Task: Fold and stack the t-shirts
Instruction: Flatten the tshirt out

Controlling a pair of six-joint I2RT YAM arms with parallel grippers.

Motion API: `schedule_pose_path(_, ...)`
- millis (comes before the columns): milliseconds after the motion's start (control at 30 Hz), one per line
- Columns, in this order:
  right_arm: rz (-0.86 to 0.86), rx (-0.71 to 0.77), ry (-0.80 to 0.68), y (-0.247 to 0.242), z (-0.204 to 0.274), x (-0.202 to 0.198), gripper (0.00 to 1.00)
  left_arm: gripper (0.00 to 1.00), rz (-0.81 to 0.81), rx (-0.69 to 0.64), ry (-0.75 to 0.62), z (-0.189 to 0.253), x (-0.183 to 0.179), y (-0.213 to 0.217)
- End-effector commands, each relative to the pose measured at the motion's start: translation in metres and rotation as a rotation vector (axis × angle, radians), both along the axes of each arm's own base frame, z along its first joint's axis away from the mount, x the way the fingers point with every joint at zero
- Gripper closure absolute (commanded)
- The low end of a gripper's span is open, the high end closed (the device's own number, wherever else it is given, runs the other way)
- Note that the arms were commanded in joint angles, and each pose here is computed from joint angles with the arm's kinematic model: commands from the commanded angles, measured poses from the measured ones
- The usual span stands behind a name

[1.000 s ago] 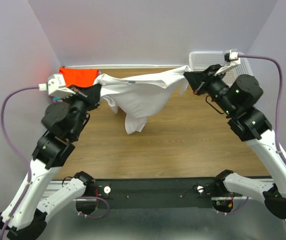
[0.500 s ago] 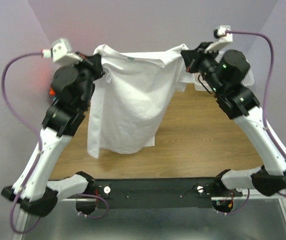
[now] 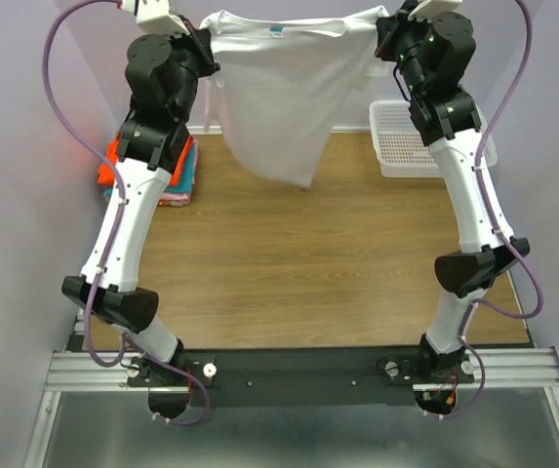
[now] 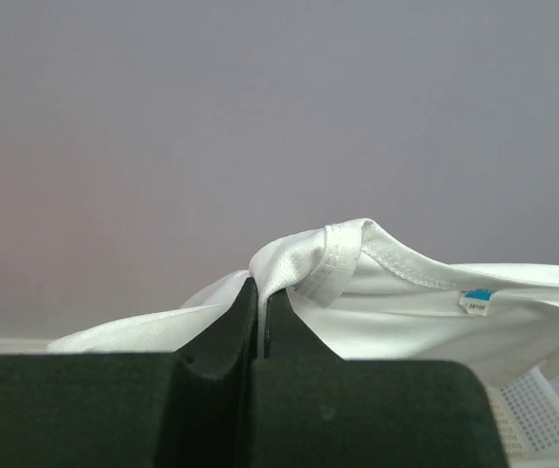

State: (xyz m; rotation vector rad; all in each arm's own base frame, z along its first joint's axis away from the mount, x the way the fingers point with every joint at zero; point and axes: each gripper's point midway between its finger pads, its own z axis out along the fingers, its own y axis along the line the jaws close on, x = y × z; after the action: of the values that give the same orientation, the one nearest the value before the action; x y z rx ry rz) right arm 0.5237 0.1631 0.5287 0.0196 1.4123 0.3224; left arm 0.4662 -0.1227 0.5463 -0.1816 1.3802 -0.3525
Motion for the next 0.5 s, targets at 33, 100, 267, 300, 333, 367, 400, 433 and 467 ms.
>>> schedule_pose_path(33, -0.010, -0.007, -0.057, -0.018, 0.027, -0.034, 1.00, 1.00, -0.019, 0.060, -0.130, 0.031, -0.036, 0.012)
schedule_pose_path(100, -0.028, -0.016, 0.020, -0.023, -0.005, -0.037, 1.00, 1.00, -0.020, 0.062, -0.106, 0.007, -0.039, 0.012)
schedule_pose_path(267, -0.130, 0.041, 0.280, -0.055, -0.128, -0.088, 0.99, 1.00, -0.042, 0.030, 0.110, -0.133, -0.063, 0.007)
schedule_pose_path(300, -0.139, 0.041, 0.407, -0.055, -0.194, -0.098, 0.99, 1.00, -0.029, 0.007, 0.159, -0.159, -0.071, 0.005)
schedule_pose_path(333, -0.143, 0.041, 0.468, -0.058, -0.227, -0.111, 0.98, 1.00, -0.026, -0.061, 0.208, -0.185, -0.081, 0.000)
schedule_pose_path(367, -0.151, 0.075, 0.473, -0.065, -0.234, -0.131, 0.97, 1.00, -0.044, -0.072, 0.278, -0.233, -0.103, -0.011)
schedule_pose_path(400, -0.199, 0.100, 0.606, -0.073, -0.302, -0.153, 0.95, 0.78, -0.071, -0.099, 0.319, -0.256, -0.116, -0.020)
schedule_pose_path(433, -0.217, 0.147, 0.606, -0.079, -0.310, -0.171, 0.93, 0.65, -0.125, -0.109, 0.406, -0.303, -0.143, -0.036)
schedule_pose_path(467, -0.231, 0.155, 0.680, -0.081, -0.345, -0.182, 0.89, 0.38, -0.133, -0.134, 0.460, -0.324, -0.157, -0.040)
